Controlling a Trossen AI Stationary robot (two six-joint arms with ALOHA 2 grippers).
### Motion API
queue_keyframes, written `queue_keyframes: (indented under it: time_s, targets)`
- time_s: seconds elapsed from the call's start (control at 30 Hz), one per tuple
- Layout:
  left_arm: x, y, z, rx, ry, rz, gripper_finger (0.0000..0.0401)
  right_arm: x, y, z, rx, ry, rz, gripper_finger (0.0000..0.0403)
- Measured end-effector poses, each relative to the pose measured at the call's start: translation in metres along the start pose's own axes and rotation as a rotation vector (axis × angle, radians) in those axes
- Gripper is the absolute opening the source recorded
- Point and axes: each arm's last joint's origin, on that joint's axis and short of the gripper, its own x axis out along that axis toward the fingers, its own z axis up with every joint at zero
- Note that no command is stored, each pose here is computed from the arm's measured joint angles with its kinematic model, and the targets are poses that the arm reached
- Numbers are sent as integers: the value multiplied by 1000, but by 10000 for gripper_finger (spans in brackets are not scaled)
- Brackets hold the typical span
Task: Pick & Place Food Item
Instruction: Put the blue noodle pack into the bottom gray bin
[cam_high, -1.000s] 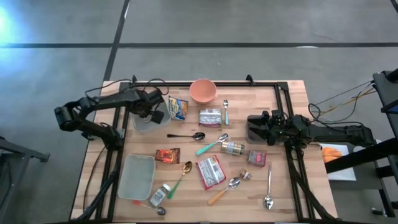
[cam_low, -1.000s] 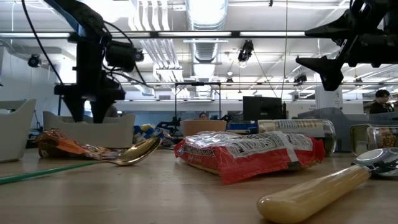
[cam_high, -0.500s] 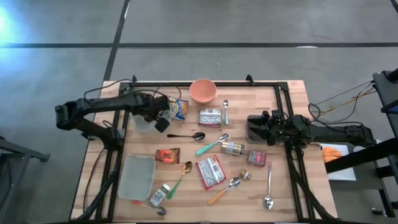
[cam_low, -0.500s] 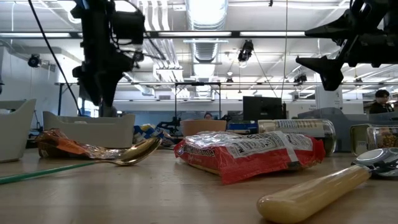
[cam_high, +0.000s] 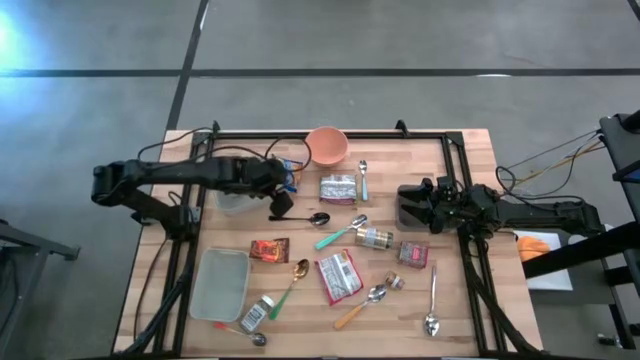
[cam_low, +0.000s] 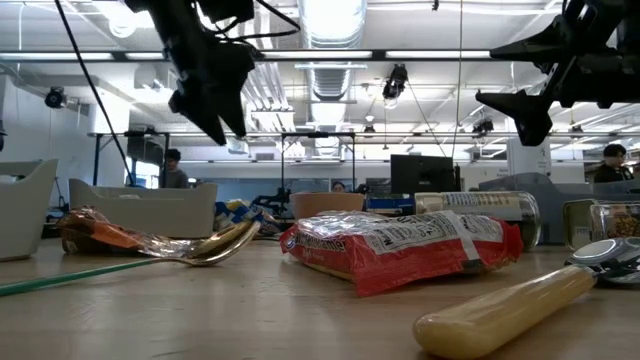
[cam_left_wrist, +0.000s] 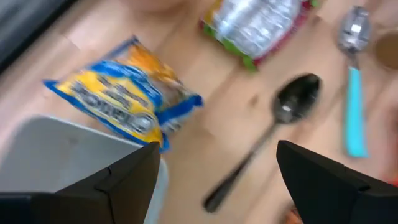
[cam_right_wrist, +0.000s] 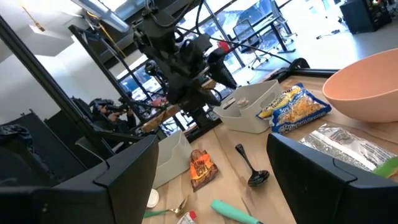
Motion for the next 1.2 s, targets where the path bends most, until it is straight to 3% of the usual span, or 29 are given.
queue_keyframes:
  time_s: [0.5, 0.87, 1.2]
  targets:
    - [47, -39, 8, 420, 99, 105, 326, 2, -2, -3, -8, 26, -18, 296]
    - [91, -51, 7, 471, 55, 271, 326, 4, -4, -5, -5, 47, -38, 296]
    - [112, -58, -2, 521, 50, 429, 326, 4, -4, -5, -5, 47, -39, 296]
